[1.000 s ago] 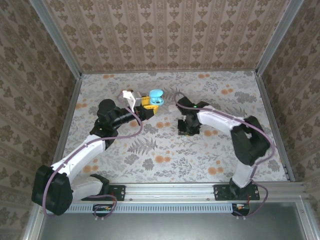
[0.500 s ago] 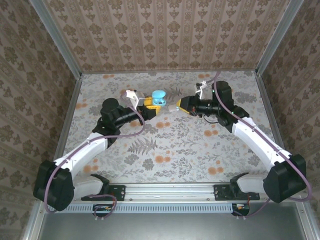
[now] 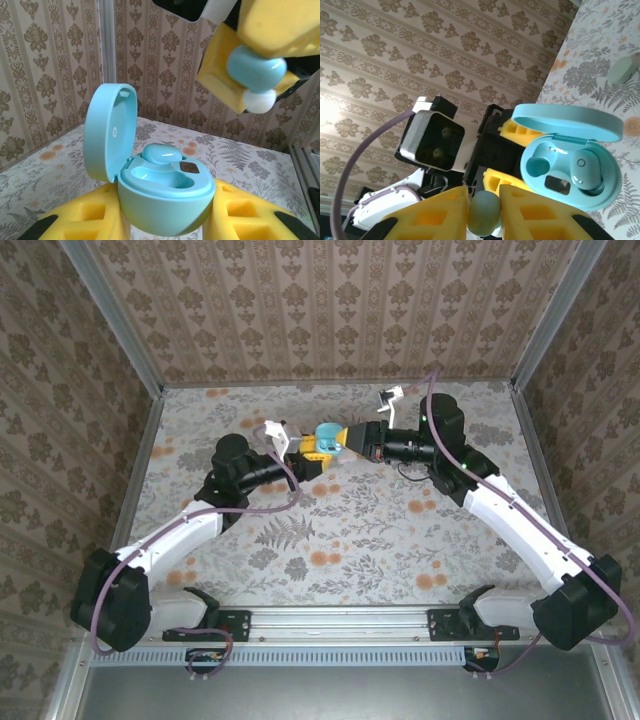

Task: Insert wireless bluetooth earbuds into charging case

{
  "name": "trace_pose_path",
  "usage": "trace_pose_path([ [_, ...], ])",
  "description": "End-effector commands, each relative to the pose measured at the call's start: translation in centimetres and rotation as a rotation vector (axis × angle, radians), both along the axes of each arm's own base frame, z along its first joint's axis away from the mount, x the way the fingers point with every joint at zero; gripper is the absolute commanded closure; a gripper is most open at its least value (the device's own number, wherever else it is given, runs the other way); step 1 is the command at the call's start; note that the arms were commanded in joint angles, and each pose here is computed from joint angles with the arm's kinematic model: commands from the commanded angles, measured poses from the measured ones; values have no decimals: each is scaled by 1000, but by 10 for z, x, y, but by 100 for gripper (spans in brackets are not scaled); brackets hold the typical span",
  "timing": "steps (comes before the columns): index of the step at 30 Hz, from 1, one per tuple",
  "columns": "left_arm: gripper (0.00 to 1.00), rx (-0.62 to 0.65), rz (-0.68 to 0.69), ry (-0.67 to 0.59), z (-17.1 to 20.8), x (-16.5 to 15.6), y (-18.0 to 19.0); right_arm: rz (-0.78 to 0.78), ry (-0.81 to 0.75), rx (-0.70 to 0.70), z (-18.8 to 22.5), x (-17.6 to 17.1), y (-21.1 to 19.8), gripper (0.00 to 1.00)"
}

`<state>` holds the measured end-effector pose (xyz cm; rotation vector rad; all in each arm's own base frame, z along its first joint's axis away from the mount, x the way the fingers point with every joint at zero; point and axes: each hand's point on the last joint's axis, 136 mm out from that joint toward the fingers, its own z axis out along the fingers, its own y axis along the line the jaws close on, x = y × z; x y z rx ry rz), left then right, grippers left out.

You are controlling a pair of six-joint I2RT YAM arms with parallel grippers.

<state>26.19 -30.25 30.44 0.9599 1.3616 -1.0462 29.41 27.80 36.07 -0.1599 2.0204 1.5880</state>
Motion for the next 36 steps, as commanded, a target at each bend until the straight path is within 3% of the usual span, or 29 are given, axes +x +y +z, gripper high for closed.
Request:
trace_pose_path([
  [1, 73, -28, -9, -89, 23, -2, -3, -33, -41, -15, 6, 10, 3, 75],
  [25, 73, -25, -7, -93, 24, -4, -6, -22, -3, -76, -17, 20, 29, 75],
  [36, 73, -35, 5, -95, 28, -3, -5, -76, 7, -222, -38, 21, 22, 75],
])
